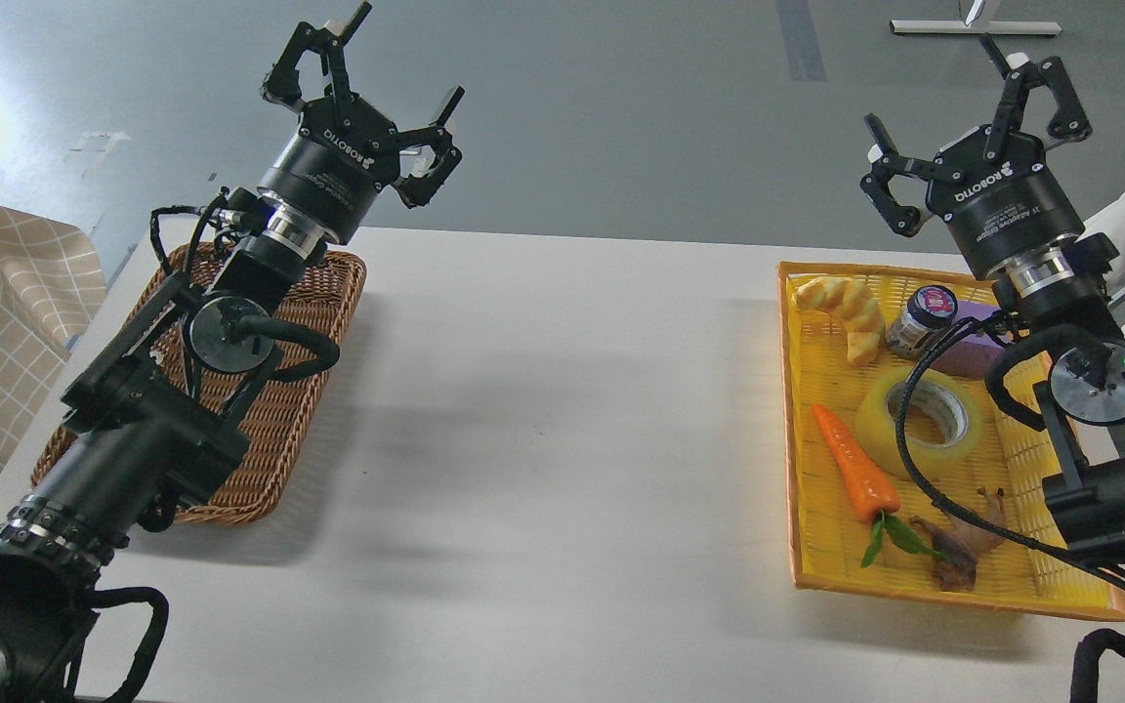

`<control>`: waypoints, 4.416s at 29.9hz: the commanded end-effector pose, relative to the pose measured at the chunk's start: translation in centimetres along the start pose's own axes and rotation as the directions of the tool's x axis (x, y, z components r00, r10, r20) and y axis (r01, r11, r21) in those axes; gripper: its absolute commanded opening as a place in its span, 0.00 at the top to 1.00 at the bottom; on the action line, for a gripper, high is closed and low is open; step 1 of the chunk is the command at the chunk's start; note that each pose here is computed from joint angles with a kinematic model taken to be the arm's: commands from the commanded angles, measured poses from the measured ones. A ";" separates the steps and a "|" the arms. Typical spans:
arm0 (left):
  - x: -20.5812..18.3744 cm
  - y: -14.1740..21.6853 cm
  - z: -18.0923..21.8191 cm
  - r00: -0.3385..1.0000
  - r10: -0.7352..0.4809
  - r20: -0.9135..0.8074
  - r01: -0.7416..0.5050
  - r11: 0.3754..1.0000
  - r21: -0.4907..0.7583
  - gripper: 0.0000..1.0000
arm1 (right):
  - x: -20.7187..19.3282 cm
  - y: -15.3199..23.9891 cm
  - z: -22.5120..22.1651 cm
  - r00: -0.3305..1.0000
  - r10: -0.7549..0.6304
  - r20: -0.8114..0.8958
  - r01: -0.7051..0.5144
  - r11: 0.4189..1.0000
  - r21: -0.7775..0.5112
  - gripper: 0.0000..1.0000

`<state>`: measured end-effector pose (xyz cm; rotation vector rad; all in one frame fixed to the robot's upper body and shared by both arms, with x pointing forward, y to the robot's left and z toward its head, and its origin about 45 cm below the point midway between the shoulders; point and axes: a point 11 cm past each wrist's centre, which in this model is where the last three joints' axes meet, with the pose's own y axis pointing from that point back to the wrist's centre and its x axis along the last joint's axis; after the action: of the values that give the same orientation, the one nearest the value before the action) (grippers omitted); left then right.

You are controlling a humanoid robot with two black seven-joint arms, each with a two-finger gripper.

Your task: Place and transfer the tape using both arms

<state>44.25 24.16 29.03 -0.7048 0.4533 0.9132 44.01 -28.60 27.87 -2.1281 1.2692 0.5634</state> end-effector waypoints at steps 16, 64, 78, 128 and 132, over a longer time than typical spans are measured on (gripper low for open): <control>-0.1 -0.1 -0.1 1.000 -0.002 0.003 0.002 1.000 0.005 0.02 | -0.1 0.1 0.1 1.000 -0.002 0.001 0.002 1.000 -0.003 0.00; -0.4 -0.2 0.0 1.000 -0.014 0.001 0.014 1.000 -0.006 0.02 | 0.0 0.2 -0.2 1.000 -0.004 -0.014 0.004 1.000 -0.007 0.00; -0.4 -0.2 0.0 1.000 -0.013 0.000 0.013 1.000 -0.009 0.02 | 0.2 0.4 0.1 1.000 0.002 -0.023 -0.003 1.000 -0.017 0.00; -0.9 -0.6 0.1 1.000 -0.028 0.005 0.028 1.000 -0.008 0.02 | 3.4 6.3 -8.2 0.094 -0.567 -0.818 -0.484 0.692 -0.535 0.00; -0.9 -0.6 0.1 1.000 -0.028 0.005 0.028 1.000 -0.008 0.02 | 3.1 7.8 -8.8 0.059 -0.612 -0.789 -0.513 0.659 -0.550 0.00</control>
<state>44.29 23.49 29.92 -0.7145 0.4343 0.8898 39.93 -38.93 30.27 -3.5238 1.7475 -1.0486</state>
